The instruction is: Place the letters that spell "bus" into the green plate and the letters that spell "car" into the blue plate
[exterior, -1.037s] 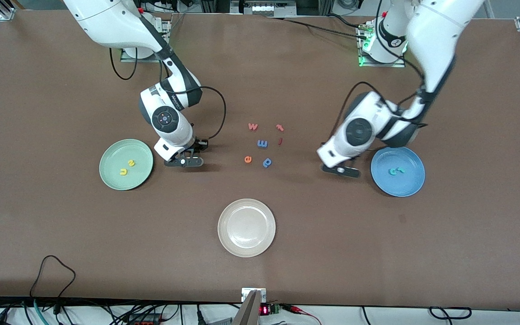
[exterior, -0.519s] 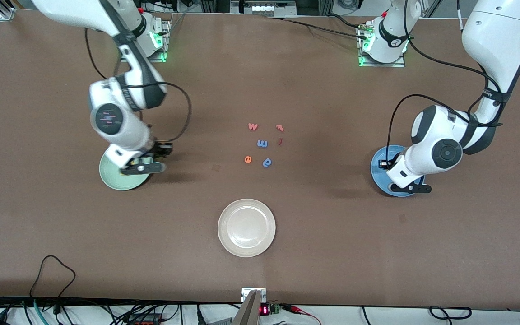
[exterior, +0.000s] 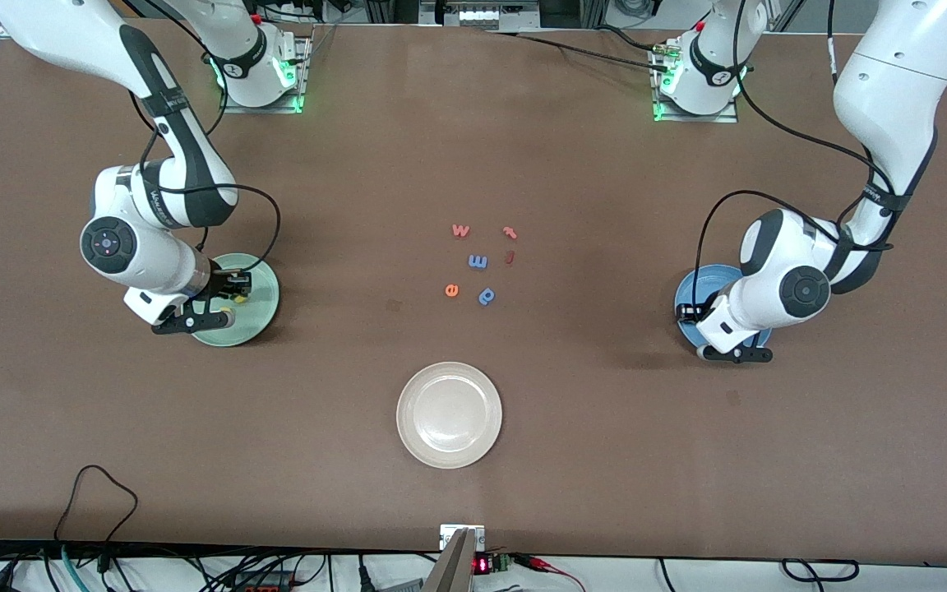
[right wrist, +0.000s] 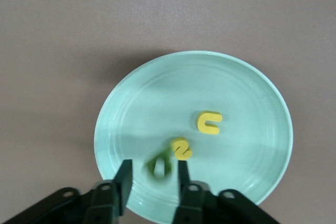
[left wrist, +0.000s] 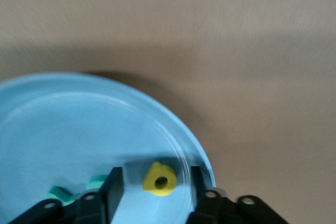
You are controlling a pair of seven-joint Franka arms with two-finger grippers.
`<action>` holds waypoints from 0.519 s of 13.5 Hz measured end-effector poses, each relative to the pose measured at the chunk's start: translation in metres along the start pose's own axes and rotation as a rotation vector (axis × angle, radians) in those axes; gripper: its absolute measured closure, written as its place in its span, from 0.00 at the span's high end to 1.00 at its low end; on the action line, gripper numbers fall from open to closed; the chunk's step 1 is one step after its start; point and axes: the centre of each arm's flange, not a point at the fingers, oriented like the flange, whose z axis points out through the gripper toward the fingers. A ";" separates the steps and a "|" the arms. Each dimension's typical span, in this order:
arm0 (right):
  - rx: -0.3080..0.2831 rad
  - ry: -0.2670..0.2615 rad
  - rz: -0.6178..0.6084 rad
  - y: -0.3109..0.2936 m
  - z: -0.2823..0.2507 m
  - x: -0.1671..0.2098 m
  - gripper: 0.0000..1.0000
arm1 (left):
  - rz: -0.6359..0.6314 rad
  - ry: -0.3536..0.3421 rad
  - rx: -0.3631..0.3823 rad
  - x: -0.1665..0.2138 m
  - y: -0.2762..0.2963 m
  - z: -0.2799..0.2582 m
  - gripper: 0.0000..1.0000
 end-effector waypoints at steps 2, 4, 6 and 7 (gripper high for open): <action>-0.002 0.029 0.000 0.000 -0.013 0.004 0.67 | -0.010 0.013 0.016 0.014 -0.005 -0.034 0.85; -0.009 0.074 0.000 0.000 -0.053 0.007 0.88 | -0.006 0.042 0.043 0.028 -0.012 -0.096 1.00; -0.022 0.103 0.002 0.000 -0.118 0.006 1.00 | -0.014 0.097 0.070 0.033 -0.017 -0.172 1.00; -0.029 0.118 0.006 0.000 -0.155 0.003 1.00 | -0.023 0.128 0.078 0.033 -0.019 -0.206 1.00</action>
